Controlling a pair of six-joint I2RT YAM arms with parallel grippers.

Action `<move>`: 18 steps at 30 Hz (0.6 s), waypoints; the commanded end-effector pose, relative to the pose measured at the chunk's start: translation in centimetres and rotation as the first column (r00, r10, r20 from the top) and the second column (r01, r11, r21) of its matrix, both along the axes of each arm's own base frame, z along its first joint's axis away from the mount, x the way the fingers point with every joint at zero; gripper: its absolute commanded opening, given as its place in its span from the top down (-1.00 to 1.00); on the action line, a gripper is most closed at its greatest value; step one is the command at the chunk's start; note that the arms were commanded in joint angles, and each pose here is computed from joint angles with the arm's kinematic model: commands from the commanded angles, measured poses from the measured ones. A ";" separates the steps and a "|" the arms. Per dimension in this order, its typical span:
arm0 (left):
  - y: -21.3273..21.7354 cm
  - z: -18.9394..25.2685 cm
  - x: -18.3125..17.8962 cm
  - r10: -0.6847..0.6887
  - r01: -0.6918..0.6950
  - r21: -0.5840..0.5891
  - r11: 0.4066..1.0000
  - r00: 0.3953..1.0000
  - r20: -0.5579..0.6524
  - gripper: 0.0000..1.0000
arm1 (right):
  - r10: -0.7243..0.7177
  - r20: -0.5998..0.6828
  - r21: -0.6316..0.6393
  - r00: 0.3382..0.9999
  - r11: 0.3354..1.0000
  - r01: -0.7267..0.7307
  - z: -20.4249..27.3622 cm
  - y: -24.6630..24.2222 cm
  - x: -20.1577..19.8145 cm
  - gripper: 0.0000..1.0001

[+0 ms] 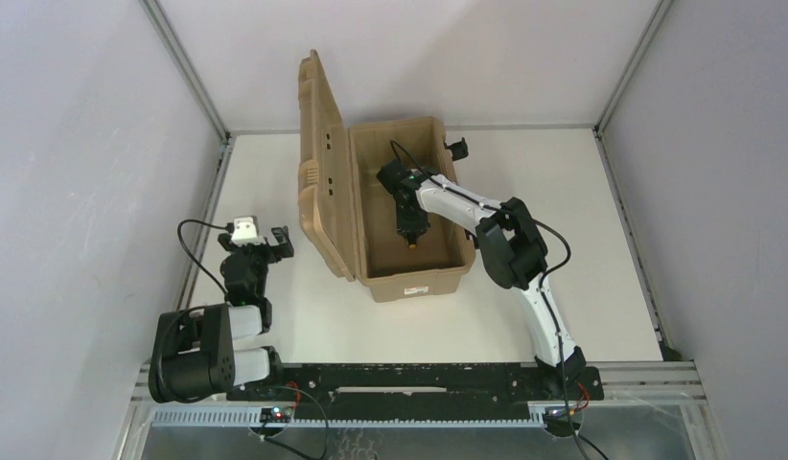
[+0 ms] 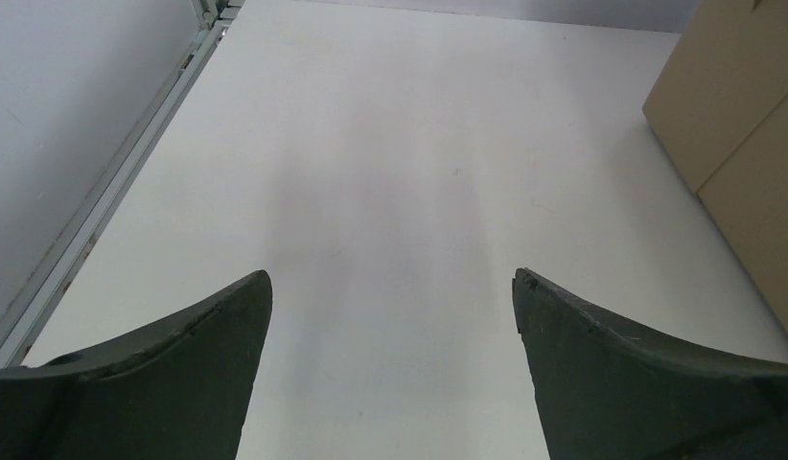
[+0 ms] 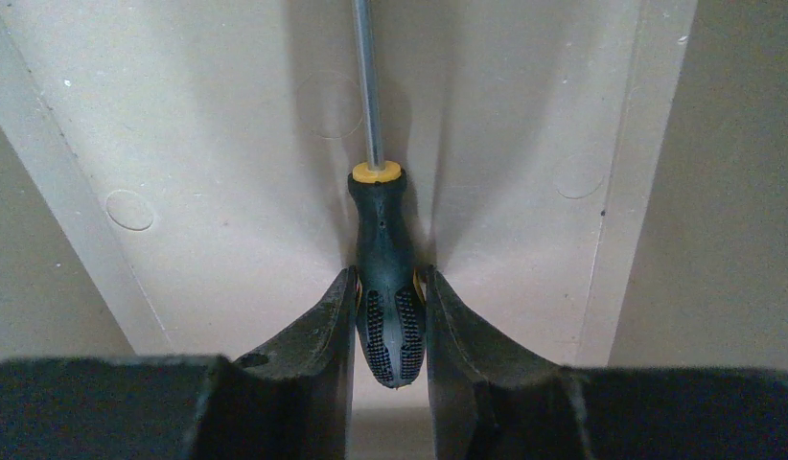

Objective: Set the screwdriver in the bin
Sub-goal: Place the screwdriver in the bin.

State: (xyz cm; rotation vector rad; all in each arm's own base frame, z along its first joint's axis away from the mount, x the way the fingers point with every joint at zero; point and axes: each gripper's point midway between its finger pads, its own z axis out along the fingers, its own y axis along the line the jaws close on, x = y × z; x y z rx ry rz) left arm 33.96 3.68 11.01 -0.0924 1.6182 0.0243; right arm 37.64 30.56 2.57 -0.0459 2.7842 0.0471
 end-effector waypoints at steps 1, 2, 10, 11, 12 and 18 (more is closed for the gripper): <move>0.1 2.9 1.1 -0.001 -0.001 0.014 1.000 0.996 0.087 -1.00 | 0.009 0.012 0.041 1.000 0.999 -0.010 0.6 1.3 0.3 0.37; 0.0 3.0 1.1 -0.002 0.001 0.013 1.000 0.996 0.088 -1.00 | 0.010 0.013 0.042 1.000 0.999 -0.011 0.8 1.2 0.3 0.32; 0.0 2.9 1.1 -0.002 0.001 0.012 1.000 0.996 0.087 -1.00 | 0.025 0.053 0.074 0.998 0.997 -0.029 3.6 1.5 0.3 -0.05; 0.1 3.0 1.1 -0.001 0.000 0.012 1.000 0.996 0.088 -1.00 | 0.028 0.060 0.078 0.998 0.996 -0.033 4.1 1.5 0.3 -0.07; 0.0 3.0 1.1 -0.003 0.002 0.012 1.000 0.996 0.088 -1.00 | 0.030 0.069 0.085 0.997 0.996 -0.036 4.7 1.6 0.3 -0.10; 0.0 3.0 1.1 -0.002 0.000 0.013 1.000 0.996 0.089 -1.00 | 0.045 0.132 0.121 0.990 0.991 -0.061 8.5 1.7 0.3 -0.20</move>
